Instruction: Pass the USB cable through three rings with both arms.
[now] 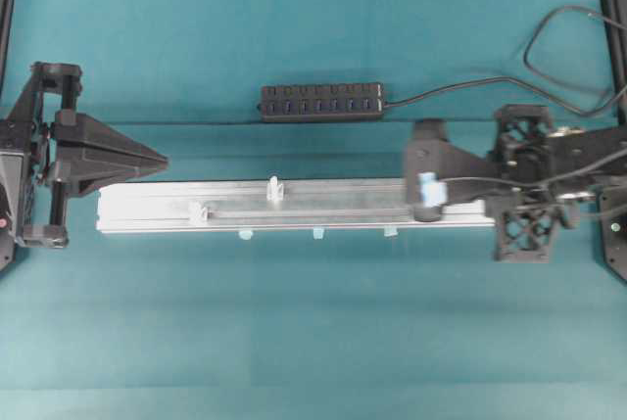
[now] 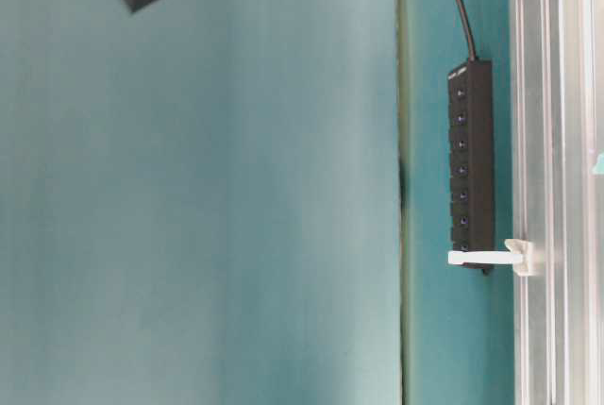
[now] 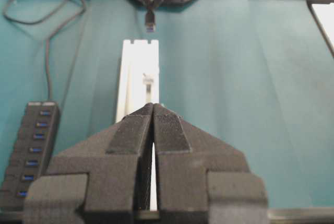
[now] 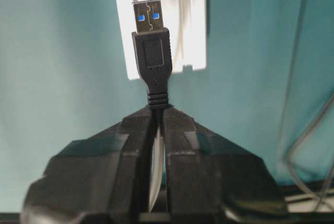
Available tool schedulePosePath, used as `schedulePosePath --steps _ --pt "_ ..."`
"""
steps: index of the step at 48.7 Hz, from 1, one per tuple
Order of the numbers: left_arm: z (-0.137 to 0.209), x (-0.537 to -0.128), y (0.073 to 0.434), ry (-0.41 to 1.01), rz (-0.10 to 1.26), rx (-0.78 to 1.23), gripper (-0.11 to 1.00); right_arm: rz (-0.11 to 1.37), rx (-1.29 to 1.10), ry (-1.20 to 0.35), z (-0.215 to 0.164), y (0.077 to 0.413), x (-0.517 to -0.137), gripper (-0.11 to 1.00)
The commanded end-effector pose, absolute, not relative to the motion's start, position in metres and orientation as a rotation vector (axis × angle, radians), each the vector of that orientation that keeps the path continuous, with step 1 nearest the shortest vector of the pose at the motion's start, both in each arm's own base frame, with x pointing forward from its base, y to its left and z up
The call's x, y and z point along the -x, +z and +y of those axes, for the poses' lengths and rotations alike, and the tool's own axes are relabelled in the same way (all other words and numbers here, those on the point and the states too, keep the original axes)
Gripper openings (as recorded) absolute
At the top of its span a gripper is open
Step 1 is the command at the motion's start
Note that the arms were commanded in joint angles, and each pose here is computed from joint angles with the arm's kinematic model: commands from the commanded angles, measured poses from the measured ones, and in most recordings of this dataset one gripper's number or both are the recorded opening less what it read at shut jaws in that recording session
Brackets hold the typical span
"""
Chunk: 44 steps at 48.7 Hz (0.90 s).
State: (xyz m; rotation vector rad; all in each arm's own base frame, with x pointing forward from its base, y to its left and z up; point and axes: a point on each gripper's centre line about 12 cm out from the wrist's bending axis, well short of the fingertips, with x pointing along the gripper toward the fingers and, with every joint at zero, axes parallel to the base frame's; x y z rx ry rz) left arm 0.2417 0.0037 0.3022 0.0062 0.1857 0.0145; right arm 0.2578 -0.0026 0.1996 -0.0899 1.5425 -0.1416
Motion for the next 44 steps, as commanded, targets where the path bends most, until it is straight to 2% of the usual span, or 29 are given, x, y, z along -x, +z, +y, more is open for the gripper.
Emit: schedulePosePath --steps 1,25,44 --pt "0.003 -0.244 0.315 0.013 0.149 -0.005 0.02 1.505 0.088 -0.136 -0.003 0.194 -0.255 -0.08" --pt "0.003 -0.245 0.319 0.013 0.143 -0.005 0.02 1.415 0.034 -0.149 -0.011 0.156 -0.253 -0.08" --pt "0.004 -0.246 0.320 0.015 0.141 -0.007 0.02 1.375 0.032 -0.131 -0.010 0.145 -0.267 -0.08"
